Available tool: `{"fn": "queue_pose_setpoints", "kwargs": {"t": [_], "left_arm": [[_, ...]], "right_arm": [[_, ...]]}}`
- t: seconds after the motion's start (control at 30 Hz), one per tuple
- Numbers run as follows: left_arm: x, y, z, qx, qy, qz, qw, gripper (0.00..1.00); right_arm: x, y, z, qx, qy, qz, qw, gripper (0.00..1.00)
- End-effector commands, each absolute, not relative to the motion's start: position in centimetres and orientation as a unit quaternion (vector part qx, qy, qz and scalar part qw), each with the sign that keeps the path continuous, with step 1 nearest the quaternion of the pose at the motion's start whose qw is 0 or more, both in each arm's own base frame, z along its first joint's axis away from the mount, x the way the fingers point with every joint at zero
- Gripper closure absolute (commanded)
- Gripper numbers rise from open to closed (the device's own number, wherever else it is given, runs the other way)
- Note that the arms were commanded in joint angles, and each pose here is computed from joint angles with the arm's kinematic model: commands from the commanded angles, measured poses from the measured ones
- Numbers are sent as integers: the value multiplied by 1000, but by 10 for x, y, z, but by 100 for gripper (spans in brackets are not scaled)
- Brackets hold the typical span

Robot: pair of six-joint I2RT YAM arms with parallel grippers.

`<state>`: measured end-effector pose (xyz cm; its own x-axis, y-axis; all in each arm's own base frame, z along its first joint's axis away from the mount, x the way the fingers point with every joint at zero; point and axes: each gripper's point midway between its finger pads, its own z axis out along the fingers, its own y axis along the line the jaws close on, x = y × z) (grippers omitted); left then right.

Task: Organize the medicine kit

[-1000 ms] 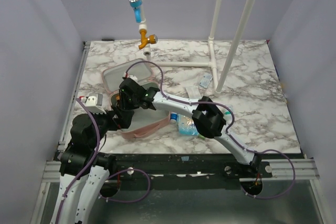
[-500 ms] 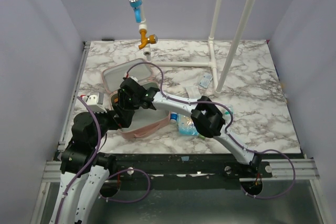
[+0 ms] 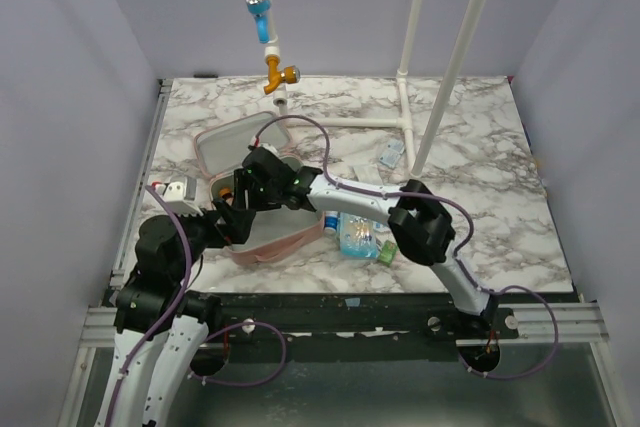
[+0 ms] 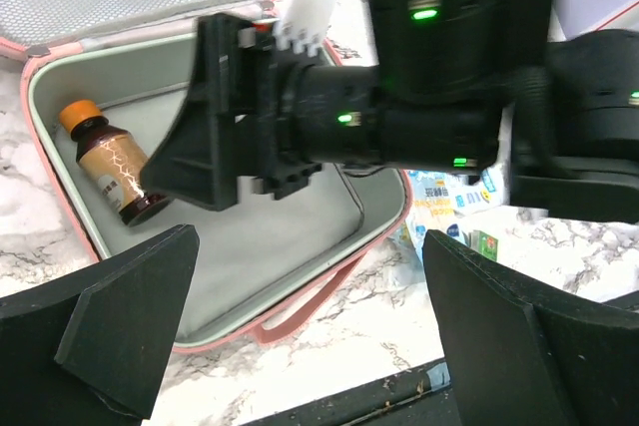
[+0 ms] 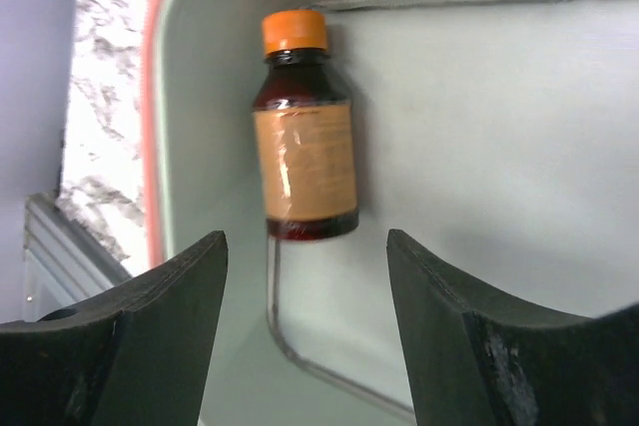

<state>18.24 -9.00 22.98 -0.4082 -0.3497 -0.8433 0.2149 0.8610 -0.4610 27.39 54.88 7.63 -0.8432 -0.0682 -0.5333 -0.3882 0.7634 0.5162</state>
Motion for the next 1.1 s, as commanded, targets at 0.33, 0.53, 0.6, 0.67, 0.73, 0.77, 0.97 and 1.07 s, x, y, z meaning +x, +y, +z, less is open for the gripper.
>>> {"fn": "queue_pose_setpoints", "kwargs": {"t": [0.33,0.53,0.6,0.67,0.73,0.77,0.97,1.07], "left_arm": [[181,-82,237,-57,782,-252,567,2],[175,-86,236,-53,787,-263,555,2],[173,-88,236,-43,789,-265,553,2],[173,-90,234,-35,790,-266,550,2],[173,-92,232,-31,792,-270,547,2],[173,-93,232,-29,792,-272,546,2],[171,-95,233,-25,789,-278,548,1],[170,-95,234,-23,785,-280,552,2]], "right_arm": [[265,440,199,-95,867,299,388,25],[257,362,194,-87,882,202,416,20],[256,330,186,-79,889,167,418,20],[257,296,183,-60,894,138,423,19],[261,262,176,-36,900,116,419,19],[263,245,172,-21,903,107,416,19],[276,149,148,57,912,33,404,19],[279,109,133,96,915,-8,392,20]]}}
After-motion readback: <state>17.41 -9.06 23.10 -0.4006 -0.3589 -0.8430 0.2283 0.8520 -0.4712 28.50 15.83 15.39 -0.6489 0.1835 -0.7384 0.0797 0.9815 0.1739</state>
